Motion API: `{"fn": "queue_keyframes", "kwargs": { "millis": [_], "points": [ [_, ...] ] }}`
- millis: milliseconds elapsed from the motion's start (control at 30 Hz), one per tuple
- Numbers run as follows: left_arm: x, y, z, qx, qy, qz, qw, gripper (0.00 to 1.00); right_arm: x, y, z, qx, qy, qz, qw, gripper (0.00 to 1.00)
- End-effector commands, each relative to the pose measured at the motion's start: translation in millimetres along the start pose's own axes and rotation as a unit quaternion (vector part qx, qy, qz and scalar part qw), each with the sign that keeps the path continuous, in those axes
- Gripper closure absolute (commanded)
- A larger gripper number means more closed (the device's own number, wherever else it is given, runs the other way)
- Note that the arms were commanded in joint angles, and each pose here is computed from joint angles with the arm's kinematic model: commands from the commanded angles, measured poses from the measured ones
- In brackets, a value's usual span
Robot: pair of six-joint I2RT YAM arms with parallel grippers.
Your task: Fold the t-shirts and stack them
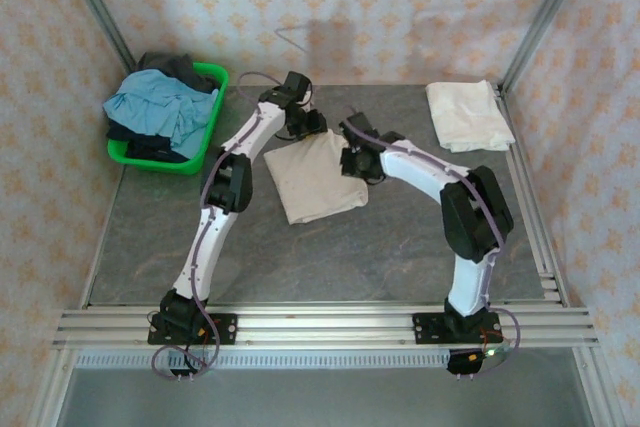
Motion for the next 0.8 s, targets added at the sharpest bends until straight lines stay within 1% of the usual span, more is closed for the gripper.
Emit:
{"fn": "queue_keyframes", "kwargs": {
  "millis": [0,67,133,267,367,467,533,600,700,767],
  "points": [
    [-31,-16,0,0.024,0.002,-0.015,1.000,0.60,24,-13,9,0.010,0.006,-0.014,1.000,0.79],
    [-50,-24,4,0.036,-0.017,-0.017,0.999,0.56,35,-3,9,0.004,0.018,0.011,1.000,0.79],
    [-68,-31,9,0.040,-0.030,-0.023,0.998,0.53,43,5,2,-0.001,0.030,0.029,0.999,0.75],
    [-95,-32,9,0.050,-0.041,-0.016,0.998,0.52,53,6,-22,-0.013,0.054,0.025,0.998,0.72],
    [-113,-27,0,0.059,-0.043,-0.004,0.997,0.52,58,-1,-46,-0.015,0.079,0.013,0.997,0.72],
    [-123,-10,-22,0.066,-0.038,0.010,0.997,0.52,53,-12,-72,-0.011,0.097,-0.006,0.995,0.73],
    [-129,13,-43,0.065,-0.035,0.028,0.997,0.52,44,-16,-93,-0.010,0.115,-0.013,0.993,0.73],
    [-133,35,-62,0.066,-0.037,0.046,0.996,0.52,32,-18,-100,-0.014,0.115,-0.020,0.993,0.73],
    [-137,62,-82,0.058,-0.040,0.077,0.995,0.52,15,-14,-86,-0.008,0.082,-0.009,0.997,0.70],
    [-143,68,-91,0.055,-0.045,0.074,0.995,0.52,11,-11,-71,-0.010,0.060,-0.011,0.998,0.65]
  ]
}}
Point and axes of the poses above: each hand's point on the last joint's axis, 136 mm out from that joint toward the fingers, its own x axis out along the fingers, its own y axis along the line the jaws close on, z = x × y, the point moved 4 cm from there along -x, back along the fingers, and after that the axes turned 15 degrees about -x, right-handed, at the moved point
